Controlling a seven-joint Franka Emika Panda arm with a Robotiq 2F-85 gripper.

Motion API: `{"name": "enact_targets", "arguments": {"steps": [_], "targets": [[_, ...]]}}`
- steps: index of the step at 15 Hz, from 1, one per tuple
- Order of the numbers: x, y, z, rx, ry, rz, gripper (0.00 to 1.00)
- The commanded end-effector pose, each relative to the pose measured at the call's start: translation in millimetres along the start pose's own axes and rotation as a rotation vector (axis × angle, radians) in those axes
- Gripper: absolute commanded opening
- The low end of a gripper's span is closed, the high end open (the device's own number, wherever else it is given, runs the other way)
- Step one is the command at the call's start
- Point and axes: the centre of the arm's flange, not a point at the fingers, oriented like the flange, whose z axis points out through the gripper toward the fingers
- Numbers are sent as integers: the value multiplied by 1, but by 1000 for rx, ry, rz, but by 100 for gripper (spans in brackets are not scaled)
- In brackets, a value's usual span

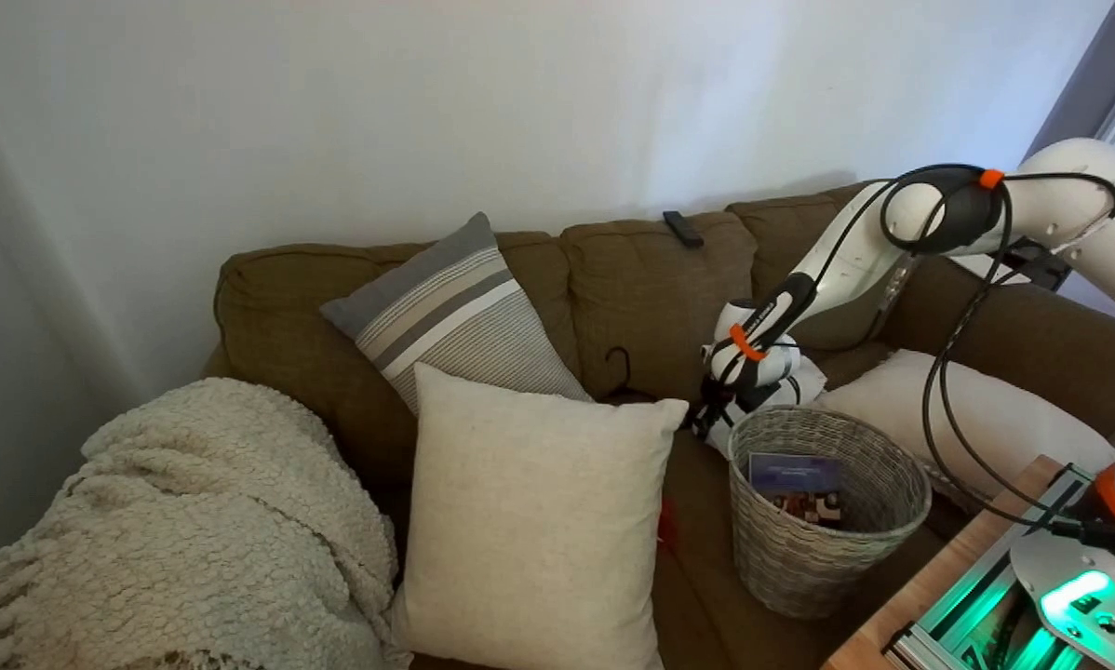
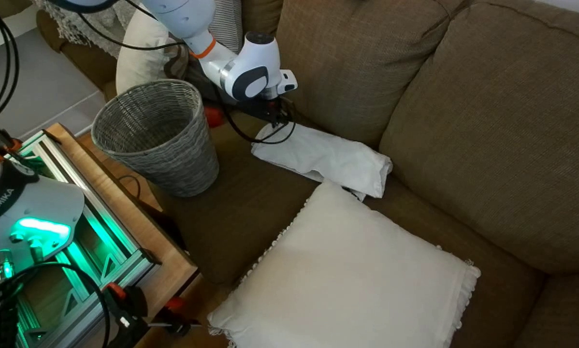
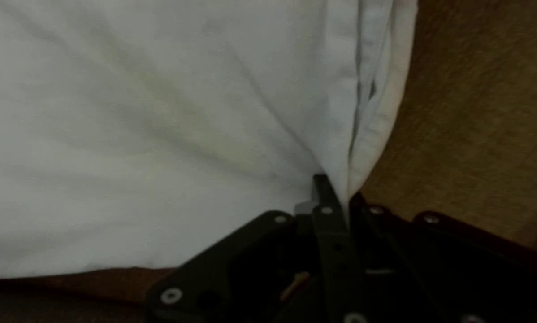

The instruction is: Unfold the white towel on the sofa twice then move it to the left.

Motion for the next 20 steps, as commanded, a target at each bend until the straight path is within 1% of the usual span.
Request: {"name": "enact_targets", "arguments": {"steps": [1,7,8,9,10,11,12,13,14,15,16,17,18,19,20], "targets": [[-31,-25,-45,178,60,-58,2],[-32,-68,-79,448,135,-177,2],[-34,-73,-83,476,128,-196,32],[-35,-75,-83,495,125,-205,34],[-37,-74,-83,489,123,-198,40],[-39,-69,-83,478,126,-196,48],[-41,-58,-90,439,142,-199,55],[-45,-44,-102,428,162,-209,64],[-50,-27,-123,434,204,-216,70],[-56,-12,-140,414,250,-224,77],[-58,1,-157,381,322,-233,86],[-61,16,-174,344,379,-235,92],[-65,33,-194,307,430,-267,100],[-71,49,-214,264,438,-342,100],[-43,31,-175,299,393,-272,89]]}}
